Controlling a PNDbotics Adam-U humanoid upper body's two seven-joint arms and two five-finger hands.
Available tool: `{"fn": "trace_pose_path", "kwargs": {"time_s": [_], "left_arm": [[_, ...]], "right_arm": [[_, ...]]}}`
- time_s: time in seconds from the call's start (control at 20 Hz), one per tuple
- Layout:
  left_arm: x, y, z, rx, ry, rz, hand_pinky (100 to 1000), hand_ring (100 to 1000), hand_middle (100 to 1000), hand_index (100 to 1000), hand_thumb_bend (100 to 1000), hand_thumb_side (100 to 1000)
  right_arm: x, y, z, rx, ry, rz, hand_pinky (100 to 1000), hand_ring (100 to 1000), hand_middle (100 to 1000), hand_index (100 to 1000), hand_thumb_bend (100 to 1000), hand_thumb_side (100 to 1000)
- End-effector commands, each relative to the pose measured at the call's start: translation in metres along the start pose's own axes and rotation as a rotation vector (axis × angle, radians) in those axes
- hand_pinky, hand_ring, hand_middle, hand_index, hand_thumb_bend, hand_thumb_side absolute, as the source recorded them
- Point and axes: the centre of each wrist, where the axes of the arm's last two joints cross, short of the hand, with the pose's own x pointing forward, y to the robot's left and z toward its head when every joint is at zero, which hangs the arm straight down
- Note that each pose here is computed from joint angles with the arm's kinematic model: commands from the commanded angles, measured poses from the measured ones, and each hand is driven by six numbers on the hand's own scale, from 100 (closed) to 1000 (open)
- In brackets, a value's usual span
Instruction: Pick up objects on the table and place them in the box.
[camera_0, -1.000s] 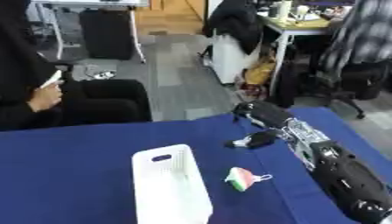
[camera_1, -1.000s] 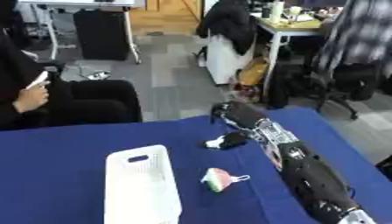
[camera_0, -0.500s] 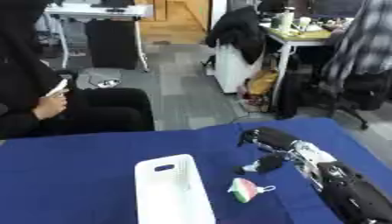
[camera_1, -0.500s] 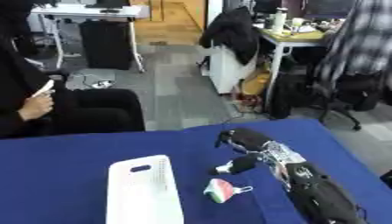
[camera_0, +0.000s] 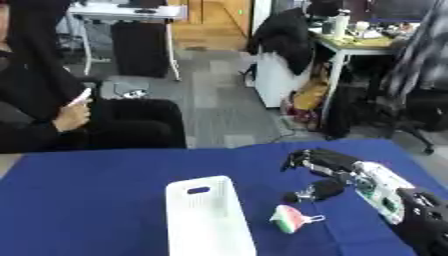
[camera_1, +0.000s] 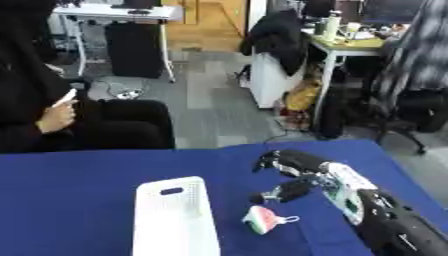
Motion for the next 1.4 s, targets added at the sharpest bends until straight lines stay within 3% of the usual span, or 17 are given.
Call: {"fn": "trace_pose_path", "kwargs": {"time_s": [0.05, 0.45, 0.95, 1.4], "left_arm": [[0.002, 0.01, -0.006, -0.007, -0.024, -0.02, 503, 599, 444, 719, 141, 799], [0.002, 0.01, -0.007, -0.008, -0.026, -0.017, 504, 599, 445, 719, 141, 799], [0.001, 0.011, -0.006, -0.012, -0.025, -0.018, 508, 600, 450, 719, 139, 798], [0.0, 0.01, -0.005, -0.017, -0.025, -0.016, 508, 600, 452, 719, 138, 798]], "right_arm": [[0.009, -0.013, 0.003, -0.02, 0.038, 0.023, 818, 779, 803, 850, 737, 1000], [0.015, -0.003, 0.002, 0.006, 0.077, 0.056, 834, 811, 823, 849, 755, 1000], [-0.008, 0.008, 0.017, 0.12, 0.169, 0.108, 894, 894, 861, 839, 800, 1000], [-0.014, 0.016, 0.02, 0.199, 0.183, 0.153, 931, 946, 883, 838, 809, 1000]]}}
